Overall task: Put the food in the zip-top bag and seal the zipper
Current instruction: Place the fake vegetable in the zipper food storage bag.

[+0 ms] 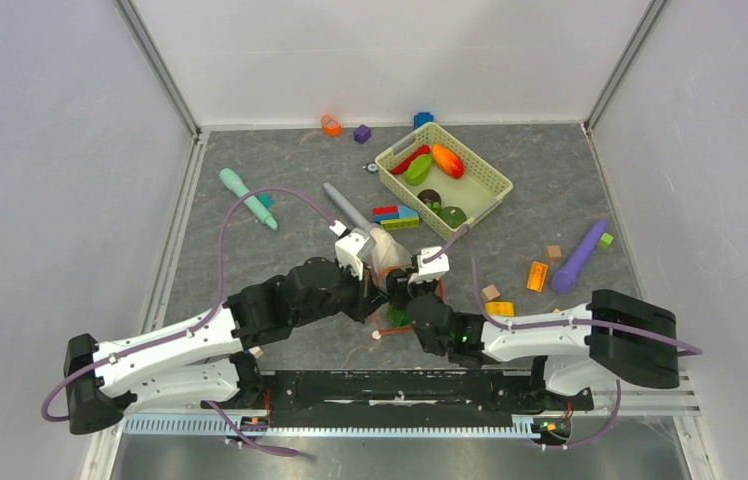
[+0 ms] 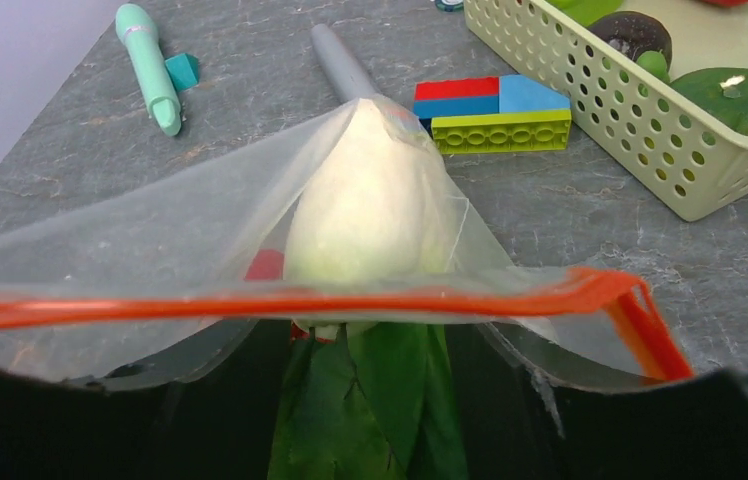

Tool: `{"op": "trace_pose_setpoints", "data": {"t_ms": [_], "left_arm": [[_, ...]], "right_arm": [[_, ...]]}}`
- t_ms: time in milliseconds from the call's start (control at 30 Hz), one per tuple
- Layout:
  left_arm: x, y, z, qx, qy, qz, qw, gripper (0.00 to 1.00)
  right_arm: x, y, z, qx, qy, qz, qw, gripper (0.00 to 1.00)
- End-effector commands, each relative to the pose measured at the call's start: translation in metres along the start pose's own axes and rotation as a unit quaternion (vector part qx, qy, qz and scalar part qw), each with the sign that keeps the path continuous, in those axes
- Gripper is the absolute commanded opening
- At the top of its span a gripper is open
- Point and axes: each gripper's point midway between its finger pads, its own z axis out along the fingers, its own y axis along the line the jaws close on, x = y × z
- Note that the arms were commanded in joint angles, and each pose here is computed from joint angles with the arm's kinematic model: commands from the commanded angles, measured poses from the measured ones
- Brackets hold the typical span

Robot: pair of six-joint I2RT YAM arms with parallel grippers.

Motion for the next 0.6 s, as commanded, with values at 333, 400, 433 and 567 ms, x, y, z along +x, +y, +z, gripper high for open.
{"op": "trace_pose_setpoints", "data": {"t_ms": [333, 400, 433, 567], "left_arm": [[-0.022, 0.02, 0.001, -0.063, -0.05, -0.017, 0.997, 0.04], [-0.021, 0.023, 0.001, -0.069, -0.049, -0.017, 0.996, 0.04], [-0.022, 0.024, 0.001, -0.073, -0.051, -0.017, 0.996, 0.04], [-0.023, 0.026, 0.0, -0.077, -0.054, -0.02, 0.995, 0.04]], "right_arm": [[-0.021, 0.038, -0.032, -0.142, 0.024, 0.049, 0.988, 0.7], [-0.022, 0.043, -0.036, -0.164, 0.026, 0.039, 0.985, 0.74], [-0.022, 0.045, -0.037, -0.169, 0.028, 0.036, 0.985, 0.75], [-0.027, 0.049, -0.047, -0.198, 0.021, 0.036, 0.979, 0.71]]}}
